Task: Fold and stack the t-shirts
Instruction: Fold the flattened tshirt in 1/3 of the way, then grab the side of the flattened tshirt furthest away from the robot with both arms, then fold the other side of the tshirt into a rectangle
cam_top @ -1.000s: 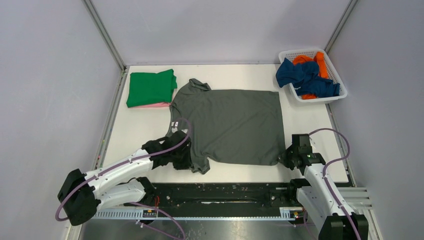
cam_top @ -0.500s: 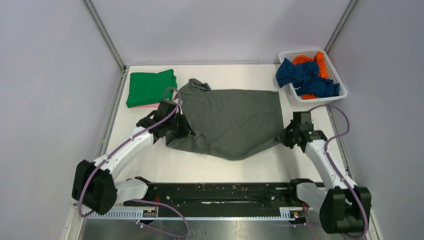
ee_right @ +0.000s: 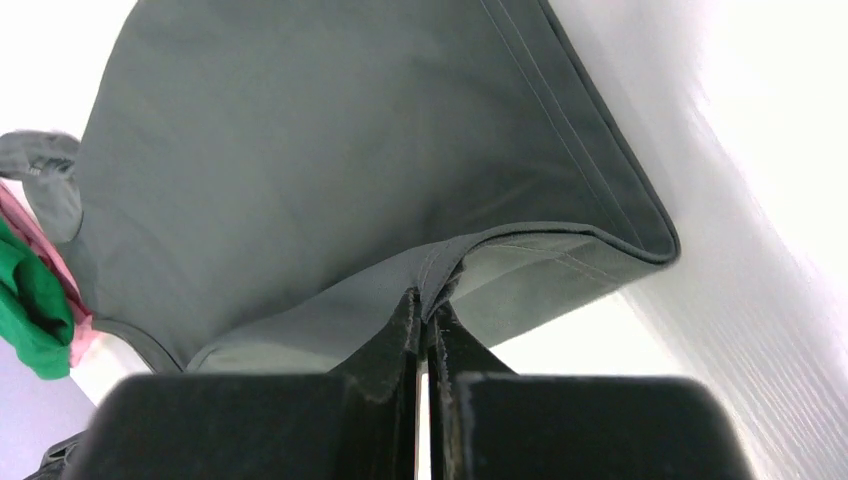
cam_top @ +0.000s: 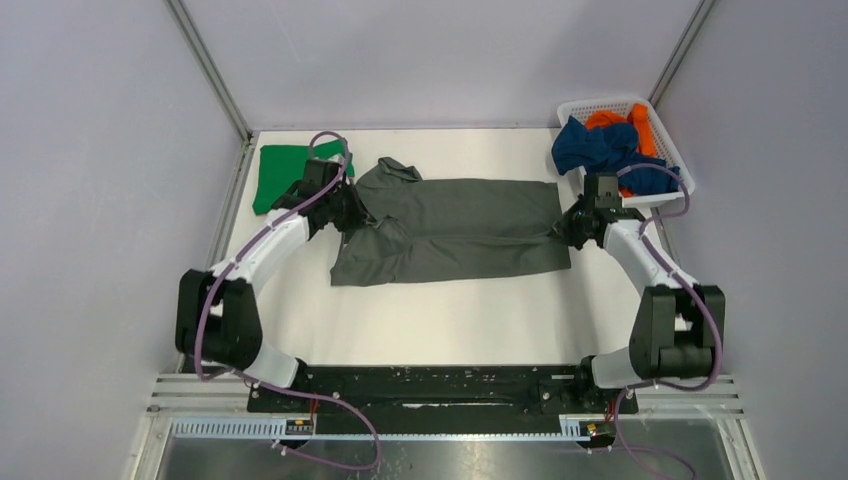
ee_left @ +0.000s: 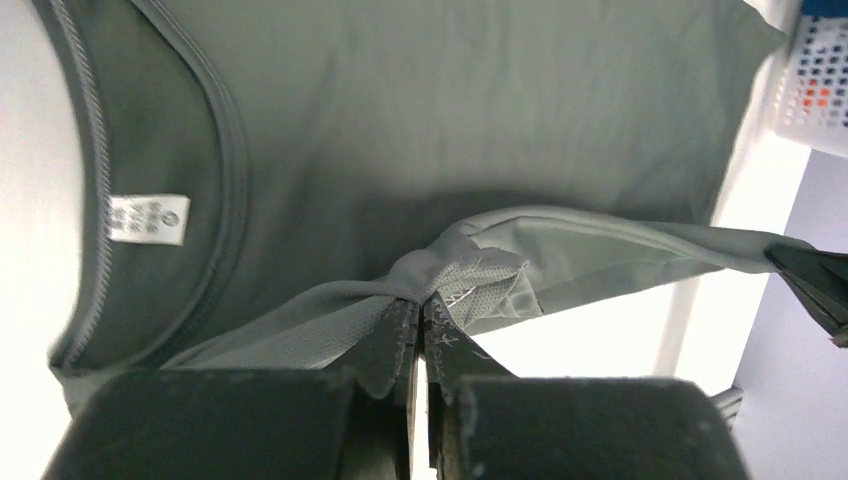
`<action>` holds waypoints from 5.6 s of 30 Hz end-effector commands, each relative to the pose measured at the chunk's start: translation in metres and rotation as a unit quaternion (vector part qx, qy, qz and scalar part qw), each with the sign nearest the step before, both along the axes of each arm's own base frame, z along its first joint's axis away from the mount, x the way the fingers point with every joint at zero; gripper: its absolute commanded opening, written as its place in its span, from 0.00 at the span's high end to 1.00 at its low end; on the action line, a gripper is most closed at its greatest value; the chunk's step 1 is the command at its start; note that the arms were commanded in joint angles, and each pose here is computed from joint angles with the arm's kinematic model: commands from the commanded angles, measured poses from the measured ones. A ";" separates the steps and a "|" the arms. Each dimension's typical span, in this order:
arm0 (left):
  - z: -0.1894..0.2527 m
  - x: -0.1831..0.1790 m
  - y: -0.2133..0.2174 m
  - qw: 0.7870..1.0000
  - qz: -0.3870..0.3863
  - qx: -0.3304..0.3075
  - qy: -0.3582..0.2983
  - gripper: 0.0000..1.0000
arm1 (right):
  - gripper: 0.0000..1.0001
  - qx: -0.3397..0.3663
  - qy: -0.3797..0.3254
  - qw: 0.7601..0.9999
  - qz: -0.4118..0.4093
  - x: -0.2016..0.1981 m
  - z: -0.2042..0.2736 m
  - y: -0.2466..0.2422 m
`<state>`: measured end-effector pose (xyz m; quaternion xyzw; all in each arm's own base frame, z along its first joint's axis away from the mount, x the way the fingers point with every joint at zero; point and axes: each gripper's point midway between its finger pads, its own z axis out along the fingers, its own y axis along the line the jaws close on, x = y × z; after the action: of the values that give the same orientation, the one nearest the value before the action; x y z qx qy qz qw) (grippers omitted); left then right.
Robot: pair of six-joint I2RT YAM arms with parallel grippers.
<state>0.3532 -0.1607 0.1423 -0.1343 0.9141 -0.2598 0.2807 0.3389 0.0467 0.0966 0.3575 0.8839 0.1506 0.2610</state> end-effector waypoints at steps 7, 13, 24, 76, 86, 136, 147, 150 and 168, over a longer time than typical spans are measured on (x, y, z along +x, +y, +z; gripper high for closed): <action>-0.005 0.093 0.018 0.998 0.024 0.043 -0.046 0.58 | 0.68 -0.010 -0.002 1.000 -0.022 0.069 -0.011 -0.021; 0.009 0.099 0.024 0.997 0.042 0.057 -0.037 0.01 | 0.02 -0.040 0.013 0.999 -0.017 0.059 -0.010 -0.029; -0.066 0.020 -0.024 0.998 0.008 -0.020 0.051 0.01 | 0.01 -0.011 0.031 0.992 0.121 0.022 -0.054 0.051; -0.081 0.099 0.046 0.959 0.077 0.248 0.112 0.42 | 0.01 -0.082 0.068 0.992 0.071 0.074 -0.029 -0.019; -0.111 0.101 0.028 0.964 0.066 0.211 0.147 0.72 | 0.12 -0.093 0.152 0.981 0.076 0.070 -0.063 -0.025; -0.018 -0.095 0.043 0.984 0.091 0.153 0.004 1.00 | 1.00 -0.141 0.054 0.977 0.149 0.004 0.004 -0.020; -0.065 -0.165 0.031 0.989 0.065 0.113 0.063 0.94 | 0.91 -0.159 0.088 0.975 0.125 -0.029 -0.021 -0.032; -0.087 -0.195 0.034 0.986 0.060 0.105 0.112 0.74 | 0.82 -0.173 0.111 0.973 0.106 -0.047 -0.029 -0.040; -0.034 -0.094 -0.049 0.993 -0.074 0.091 0.027 0.01 | 0.01 -0.062 -0.074 0.981 0.170 -0.049 0.032 0.013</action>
<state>0.2176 -0.1799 0.1090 -0.0981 0.9497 -0.1793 0.2371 0.2895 0.0357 0.1292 0.2023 0.9155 0.1042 0.3316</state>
